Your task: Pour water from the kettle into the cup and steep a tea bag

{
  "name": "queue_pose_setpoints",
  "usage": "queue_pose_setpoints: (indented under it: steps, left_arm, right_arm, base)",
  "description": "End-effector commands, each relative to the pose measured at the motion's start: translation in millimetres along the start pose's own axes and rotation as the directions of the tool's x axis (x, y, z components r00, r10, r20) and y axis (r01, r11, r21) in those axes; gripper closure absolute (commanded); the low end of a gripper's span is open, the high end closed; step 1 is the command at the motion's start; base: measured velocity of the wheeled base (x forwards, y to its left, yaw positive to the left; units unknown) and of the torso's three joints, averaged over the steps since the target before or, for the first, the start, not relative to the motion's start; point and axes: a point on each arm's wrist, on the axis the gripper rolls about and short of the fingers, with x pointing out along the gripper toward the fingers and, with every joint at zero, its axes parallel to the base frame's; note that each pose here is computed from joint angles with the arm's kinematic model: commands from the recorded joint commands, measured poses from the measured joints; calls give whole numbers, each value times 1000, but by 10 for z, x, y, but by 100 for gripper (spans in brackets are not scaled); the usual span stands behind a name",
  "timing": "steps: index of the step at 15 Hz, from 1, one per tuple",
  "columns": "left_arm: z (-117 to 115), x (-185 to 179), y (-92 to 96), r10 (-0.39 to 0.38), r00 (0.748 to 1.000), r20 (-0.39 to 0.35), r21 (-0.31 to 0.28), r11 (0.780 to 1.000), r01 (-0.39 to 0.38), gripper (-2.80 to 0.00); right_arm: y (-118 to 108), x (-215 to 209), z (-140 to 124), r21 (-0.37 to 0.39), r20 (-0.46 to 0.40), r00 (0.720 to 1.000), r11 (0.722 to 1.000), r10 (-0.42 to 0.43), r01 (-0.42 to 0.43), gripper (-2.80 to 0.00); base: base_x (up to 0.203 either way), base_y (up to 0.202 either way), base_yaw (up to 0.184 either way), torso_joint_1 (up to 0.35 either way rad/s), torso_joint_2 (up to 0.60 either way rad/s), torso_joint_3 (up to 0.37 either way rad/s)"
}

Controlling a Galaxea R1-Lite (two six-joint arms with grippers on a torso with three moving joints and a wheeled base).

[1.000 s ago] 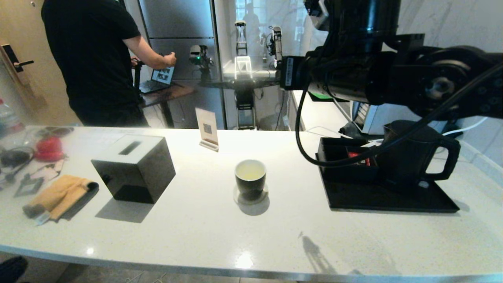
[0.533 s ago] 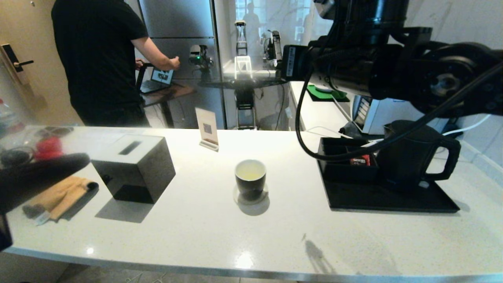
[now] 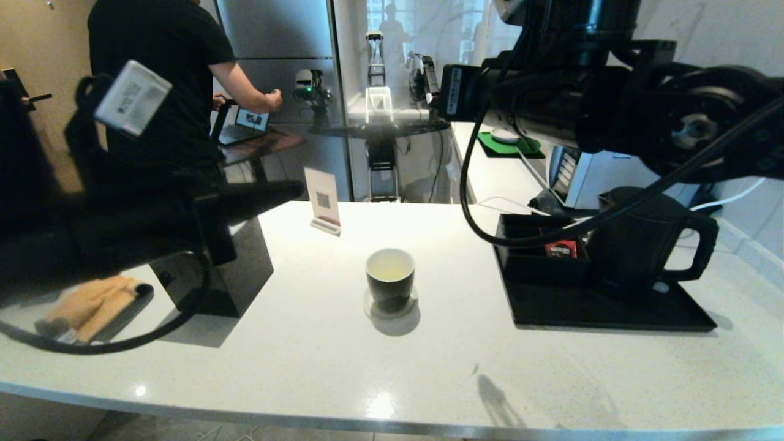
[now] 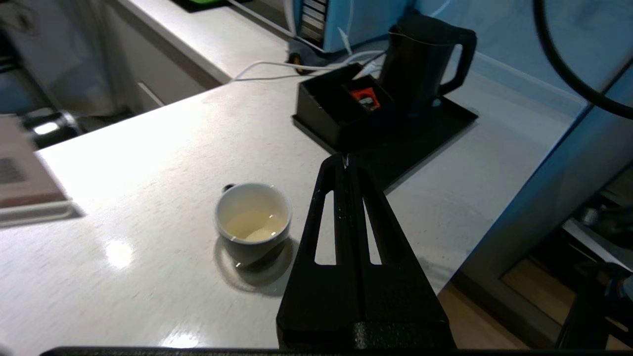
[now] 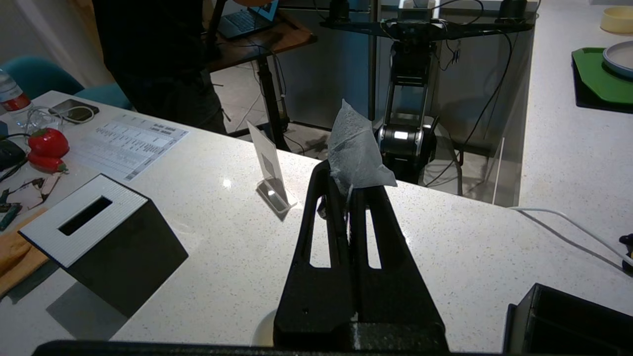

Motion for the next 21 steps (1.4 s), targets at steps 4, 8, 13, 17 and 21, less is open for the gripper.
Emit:
queue_pose_setpoints:
  steps: [4, 8, 13, 17, 21]
  left_arm:
    - [-157, 602, 0, -94, 994, -59, -18, 995, 93, -280]
    - [-218, 805, -22, -128, 991, -50, -10, 992, 127, -280]
    - [-348, 1140, 58, -147, 989, 24, 24, 989, 146, -280]
    - [-408, 1303, 17, -172, 985, 28, 17, 985, 171, -280]
    - [-444, 1409, 31, -173, 981, 86, 41, 985, 170, -280]
  right_arm:
    - [5, -2, -21, -3, -6, 1000, 1000, -2, 2, 0]
    - [1, -24, -1, -2, -4, 1000, 1000, -1, 1, 0]
    - [16, -28, -14, -3, -8, 1000, 1000, 4, -4, 0]
    - [94, -60, -17, -3, -11, 1000, 1000, 22, -22, 0]
    - [163, -143, -48, -8, -28, 999, 999, 44, -44, 0]
  base:
    - [0, 0, 0, 0, 0, 0]
    - [0, 0, 0, 0, 0, 0]
    - [0, 0, 0, 0, 0, 0]
    - [0, 0, 0, 0, 0, 0]
    - [0, 0, 0, 0, 0, 0]
